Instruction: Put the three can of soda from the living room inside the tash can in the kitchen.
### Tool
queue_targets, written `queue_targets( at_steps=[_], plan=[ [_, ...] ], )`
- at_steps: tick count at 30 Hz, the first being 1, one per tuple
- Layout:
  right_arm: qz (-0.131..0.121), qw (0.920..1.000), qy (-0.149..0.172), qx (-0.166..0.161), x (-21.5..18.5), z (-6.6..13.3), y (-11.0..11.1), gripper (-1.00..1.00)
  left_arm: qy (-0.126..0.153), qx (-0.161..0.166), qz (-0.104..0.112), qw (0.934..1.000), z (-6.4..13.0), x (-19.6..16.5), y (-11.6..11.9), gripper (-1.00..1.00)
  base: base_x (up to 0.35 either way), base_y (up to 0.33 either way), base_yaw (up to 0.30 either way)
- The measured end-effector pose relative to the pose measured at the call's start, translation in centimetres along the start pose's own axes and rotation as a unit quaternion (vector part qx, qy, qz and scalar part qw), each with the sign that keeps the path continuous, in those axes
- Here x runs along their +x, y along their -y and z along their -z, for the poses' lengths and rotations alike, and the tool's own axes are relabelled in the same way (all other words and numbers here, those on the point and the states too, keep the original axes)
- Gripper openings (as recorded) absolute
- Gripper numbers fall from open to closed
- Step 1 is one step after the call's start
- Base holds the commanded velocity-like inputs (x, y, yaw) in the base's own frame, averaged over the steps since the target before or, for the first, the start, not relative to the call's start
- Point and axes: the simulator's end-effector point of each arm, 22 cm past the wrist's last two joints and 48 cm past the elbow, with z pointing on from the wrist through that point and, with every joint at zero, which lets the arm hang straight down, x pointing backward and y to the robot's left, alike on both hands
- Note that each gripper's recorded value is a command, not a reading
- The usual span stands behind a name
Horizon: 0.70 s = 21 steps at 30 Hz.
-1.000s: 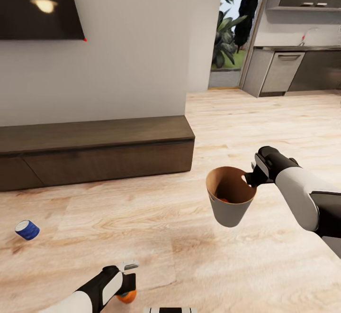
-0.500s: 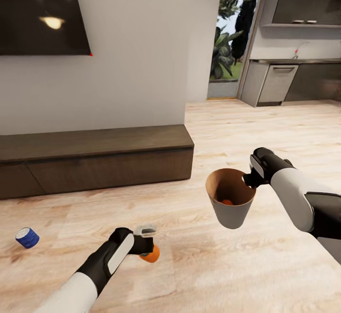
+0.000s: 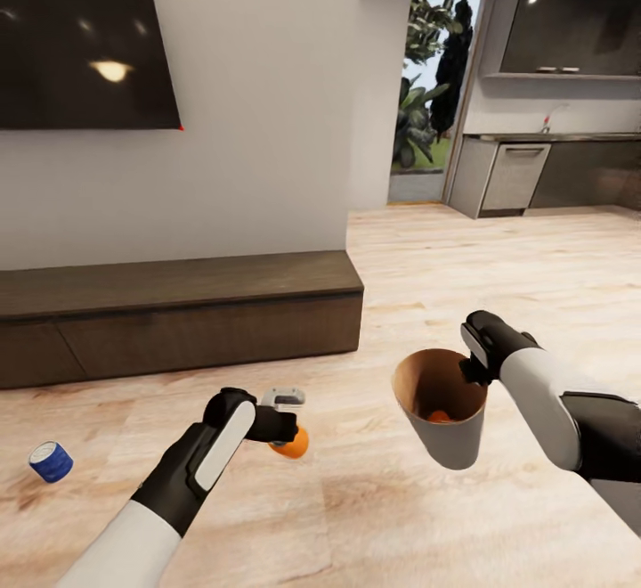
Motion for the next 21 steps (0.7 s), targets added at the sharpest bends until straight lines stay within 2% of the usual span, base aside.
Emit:
queue_targets(
  at_steps=[3,6,7,8,14,18,21],
  plan=[
    [0.020,0.9991,0.005,0.038,1.0,-0.6,0.5,-1.00,0.018,0.009,-0.003,0.9998,1.2,-1.3,0.9,-1.00,0.000,0.000,0.000],
    [0.011,0.9995,0.006,0.028,1.7,-0.8,-0.4,-1.00,0.031,0.030,0.001,0.9991,2.3,-2.2,2.2,-1.00,0.000,0.000,0.000],
    [0.003,0.9996,0.013,0.025,1.9,-1.2,-0.8,-1.00,0.036,0.052,0.008,0.9980,2.9,-2.6,3.3,-1.00,0.000,0.000,0.000],
    [0.000,0.9996,0.016,0.024,2.0,-1.3,-0.9,-1.00,0.037,0.058,0.010,0.9976,3.2,-2.9,3.7,-1.00,0.000,0.000,0.000],
    [0.024,0.9969,0.033,0.067,2.4,-2.1,0.3,-1.00,0.040,0.087,0.020,0.9952,4.9,-4.2,5.4,-1.00,0.000,0.000,0.000],
    [0.008,0.9973,0.046,0.057,2.5,-2.4,-0.3,-1.00,0.039,0.111,0.029,0.9927,5.9,-4.9,6.6,-1.00,0.000,0.000,0.000],
    [0.011,0.9960,0.056,0.069,2.8,-2.7,0.2,-1.00,0.046,0.128,0.031,0.9902,7.1,-5.8,7.7,-1.00,0.000,0.000,0.000]
  ],
)
